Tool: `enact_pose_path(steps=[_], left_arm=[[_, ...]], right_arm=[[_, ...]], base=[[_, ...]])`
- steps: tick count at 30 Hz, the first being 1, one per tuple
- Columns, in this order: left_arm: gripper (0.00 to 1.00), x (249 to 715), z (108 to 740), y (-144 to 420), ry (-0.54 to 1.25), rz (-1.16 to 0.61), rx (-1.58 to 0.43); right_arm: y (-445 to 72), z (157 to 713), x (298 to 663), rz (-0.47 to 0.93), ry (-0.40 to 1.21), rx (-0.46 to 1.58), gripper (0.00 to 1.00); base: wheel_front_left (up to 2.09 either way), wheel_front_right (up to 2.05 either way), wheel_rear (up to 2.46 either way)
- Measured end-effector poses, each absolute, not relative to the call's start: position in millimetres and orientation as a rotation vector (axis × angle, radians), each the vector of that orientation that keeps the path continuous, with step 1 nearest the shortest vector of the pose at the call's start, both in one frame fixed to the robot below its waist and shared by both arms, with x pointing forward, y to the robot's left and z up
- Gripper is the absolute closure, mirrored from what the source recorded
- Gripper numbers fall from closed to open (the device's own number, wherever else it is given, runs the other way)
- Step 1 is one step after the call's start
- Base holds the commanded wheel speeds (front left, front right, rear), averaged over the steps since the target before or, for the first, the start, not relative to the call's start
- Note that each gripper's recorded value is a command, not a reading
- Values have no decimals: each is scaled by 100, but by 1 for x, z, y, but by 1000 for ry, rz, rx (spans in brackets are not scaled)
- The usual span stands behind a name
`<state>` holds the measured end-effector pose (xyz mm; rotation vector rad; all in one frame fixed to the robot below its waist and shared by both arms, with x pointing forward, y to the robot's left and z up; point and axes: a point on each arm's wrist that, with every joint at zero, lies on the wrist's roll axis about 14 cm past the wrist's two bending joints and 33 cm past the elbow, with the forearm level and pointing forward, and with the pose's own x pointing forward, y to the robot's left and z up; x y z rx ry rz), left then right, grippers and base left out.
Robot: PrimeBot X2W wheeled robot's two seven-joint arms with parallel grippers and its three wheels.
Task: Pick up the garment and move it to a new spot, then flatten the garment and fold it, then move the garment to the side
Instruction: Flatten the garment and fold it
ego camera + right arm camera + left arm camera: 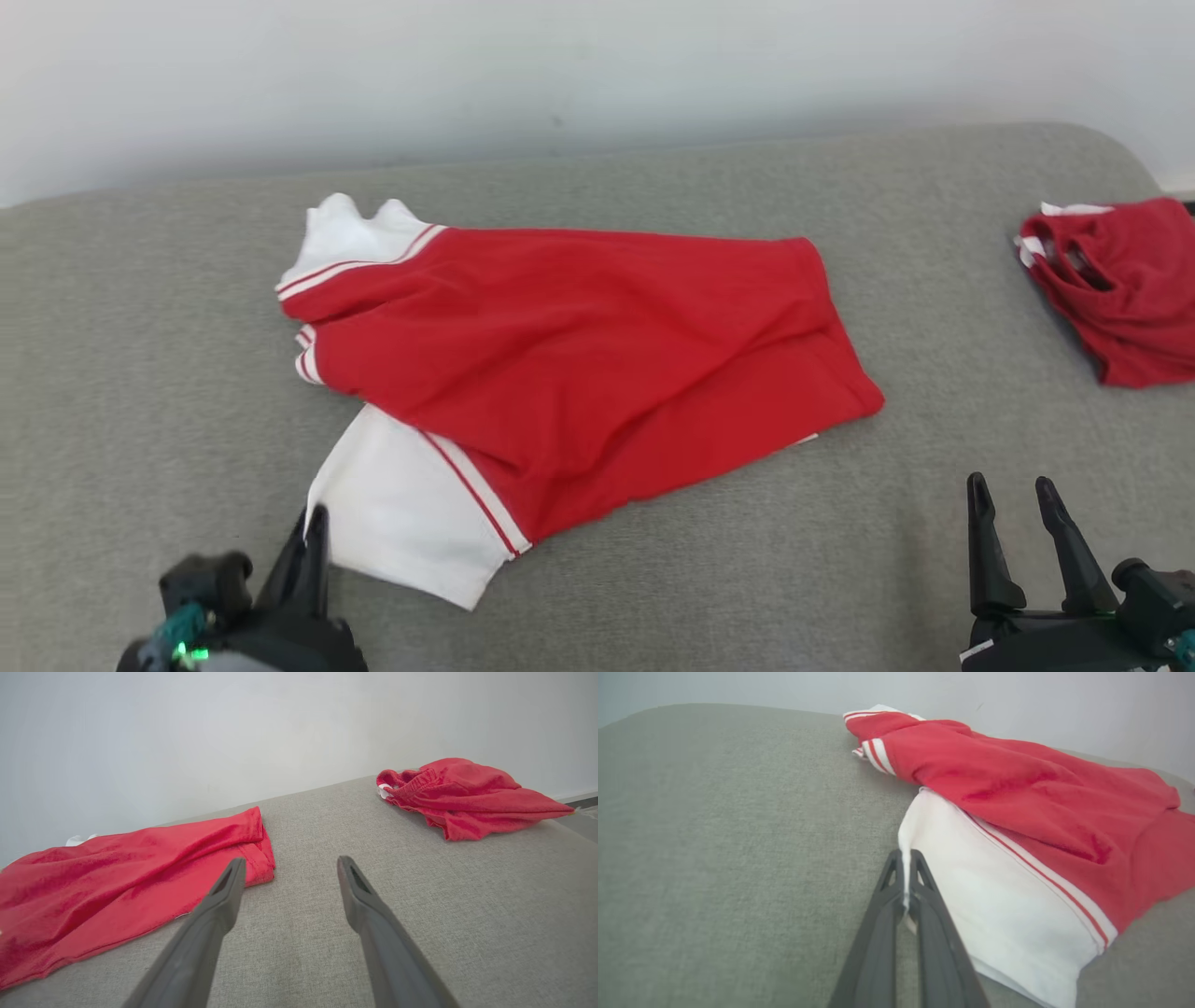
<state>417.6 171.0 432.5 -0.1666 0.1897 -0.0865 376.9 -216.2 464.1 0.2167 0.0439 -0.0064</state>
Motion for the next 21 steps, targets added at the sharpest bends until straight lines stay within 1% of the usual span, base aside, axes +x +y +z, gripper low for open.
enact_pose_path(steps=[6,7,12,18,19,20,21], left_arm=[[100,366,435,195,224,39,-214],[100,366,435,195,224,39,-214],[100,327,437,213,263,146,-250],[100,302,423,216,345,190,-278],[20,302,424,215,340,189,-272],[0,304,429,216,317,188,-263],[0,306,433,216,293,190,-261]], right_arm=[[-205,468,382,29,33,216,0],[-205,468,382,29,33,216,0],[-197,472,390,57,24,215,0],[-190,465,395,80,44,213,0],[-189,465,395,81,46,213,0],[-189,465,395,82,46,213,0],[-188,465,395,84,47,212,0]], base=[[0,0,0],[0,0,0],[0,0,0],[0,0,0],[0,0,0],[0,0,0],[0,0,0]])
